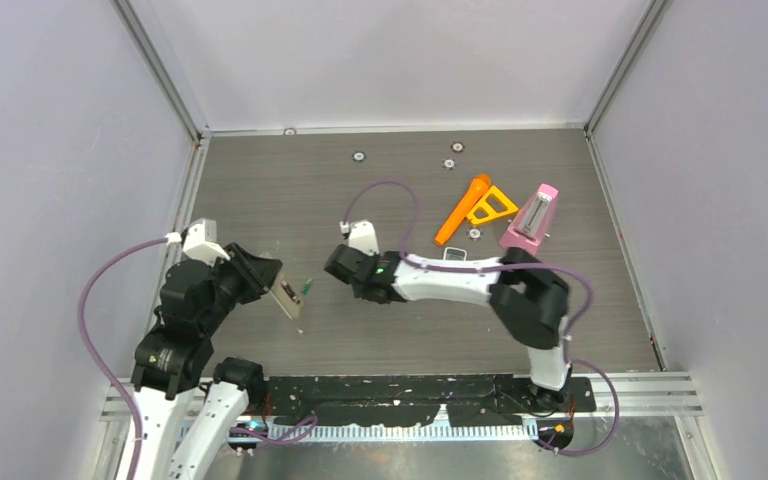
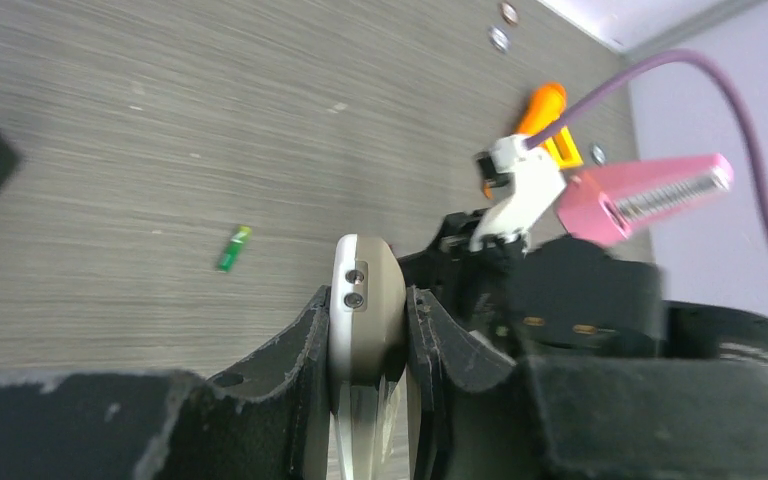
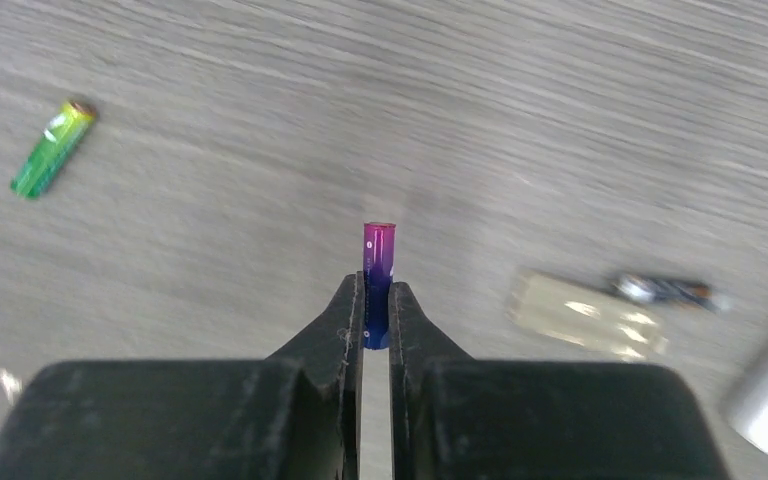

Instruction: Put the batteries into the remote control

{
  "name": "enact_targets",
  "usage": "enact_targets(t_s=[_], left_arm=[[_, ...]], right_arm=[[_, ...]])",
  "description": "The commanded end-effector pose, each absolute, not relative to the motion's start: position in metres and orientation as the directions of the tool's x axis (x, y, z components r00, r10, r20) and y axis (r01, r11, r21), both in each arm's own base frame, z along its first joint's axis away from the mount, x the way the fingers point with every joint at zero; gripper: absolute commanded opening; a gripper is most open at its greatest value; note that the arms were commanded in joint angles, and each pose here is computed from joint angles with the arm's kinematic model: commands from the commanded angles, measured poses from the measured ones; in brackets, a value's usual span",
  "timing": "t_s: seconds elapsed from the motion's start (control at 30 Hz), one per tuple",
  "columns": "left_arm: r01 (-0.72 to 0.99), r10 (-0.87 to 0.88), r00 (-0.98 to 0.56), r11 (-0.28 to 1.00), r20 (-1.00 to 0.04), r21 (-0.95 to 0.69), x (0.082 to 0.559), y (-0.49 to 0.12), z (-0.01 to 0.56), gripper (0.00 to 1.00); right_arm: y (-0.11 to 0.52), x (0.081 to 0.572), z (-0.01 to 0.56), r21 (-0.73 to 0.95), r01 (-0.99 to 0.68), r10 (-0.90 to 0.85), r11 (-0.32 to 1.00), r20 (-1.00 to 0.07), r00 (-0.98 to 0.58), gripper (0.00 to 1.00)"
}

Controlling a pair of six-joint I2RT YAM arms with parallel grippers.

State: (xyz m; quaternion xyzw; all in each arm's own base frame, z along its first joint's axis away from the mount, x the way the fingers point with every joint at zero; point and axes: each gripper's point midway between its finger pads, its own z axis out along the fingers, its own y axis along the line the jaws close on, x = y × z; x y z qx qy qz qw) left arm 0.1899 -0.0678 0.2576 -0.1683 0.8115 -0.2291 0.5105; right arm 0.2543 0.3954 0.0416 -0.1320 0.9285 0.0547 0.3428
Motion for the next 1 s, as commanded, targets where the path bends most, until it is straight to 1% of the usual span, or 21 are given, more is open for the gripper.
enact_targets(t_s=[0.0, 0.03, 0.1, 0.17, 0.23, 0.37, 0.43, 0.53, 0.63, 0.77, 0.97], left_arm=[[0.234, -0.507, -0.479, 0.713, -0.717, -0.661, 0.195, -0.122, 0.277, 0.00], [0.281, -0.506, -0.499, 0.673, -0.703, -0.684, 0.196, -0.133, 0.279, 0.00], [0.384, -0.497, -0.537, 0.576, -0.682, -0.722, 0.193, -0.154, 0.287, 0.00], [0.443, -0.515, -0.551, 0.486, -0.657, -0.753, 0.194, -0.168, 0.295, 0.00], [0.479, -0.525, -0.559, 0.428, -0.642, -0.767, 0.198, -0.178, 0.300, 0.00], [0.503, -0.510, -0.604, 0.353, -0.613, -0.789, 0.203, -0.200, 0.300, 0.00], [0.520, -0.500, -0.621, 0.315, -0.604, -0.794, 0.203, -0.213, 0.300, 0.00], [0.552, -0.484, -0.644, 0.243, -0.593, -0.798, 0.205, -0.232, 0.303, 0.00], [0.571, -0.468, -0.659, 0.198, -0.588, -0.797, 0.206, -0.248, 0.305, 0.00], [0.579, -0.454, -0.680, 0.147, -0.575, -0.802, 0.211, -0.265, 0.306, 0.00], [0.569, -0.440, -0.736, 0.010, -0.514, -0.823, 0.219, -0.287, 0.307, 0.00]], right_arm=[[0.362, 0.254, 0.130, 0.104, -0.293, -0.110, 0.951, -0.770, -0.628, 0.05], [0.348, 0.247, 0.124, 0.086, -0.294, -0.127, 0.952, -0.764, -0.633, 0.05], [0.330, 0.237, 0.142, 0.108, -0.310, -0.114, 0.944, -0.777, -0.619, 0.05], [0.317, 0.226, 0.161, 0.140, -0.339, -0.105, 0.930, -0.784, -0.612, 0.05], [0.306, 0.215, 0.190, 0.189, -0.371, -0.077, 0.909, -0.799, -0.596, 0.05], [0.298, 0.192, 0.223, 0.259, -0.473, -0.082, 0.842, -0.805, -0.587, 0.05], [0.299, 0.176, 0.236, 0.312, -0.532, -0.086, 0.787, -0.799, -0.596, 0.05], [0.296, 0.161, 0.251, 0.358, -0.580, -0.080, 0.732, -0.801, -0.594, 0.05], [0.290, 0.149, 0.265, 0.382, -0.614, -0.079, 0.691, -0.804, -0.589, 0.05], [0.284, 0.139, 0.272, 0.387, -0.632, -0.104, 0.672, -0.796, -0.597, 0.05], [0.279, 0.133, 0.268, 0.373, -0.619, -0.156, 0.692, -0.759, -0.632, 0.06]])
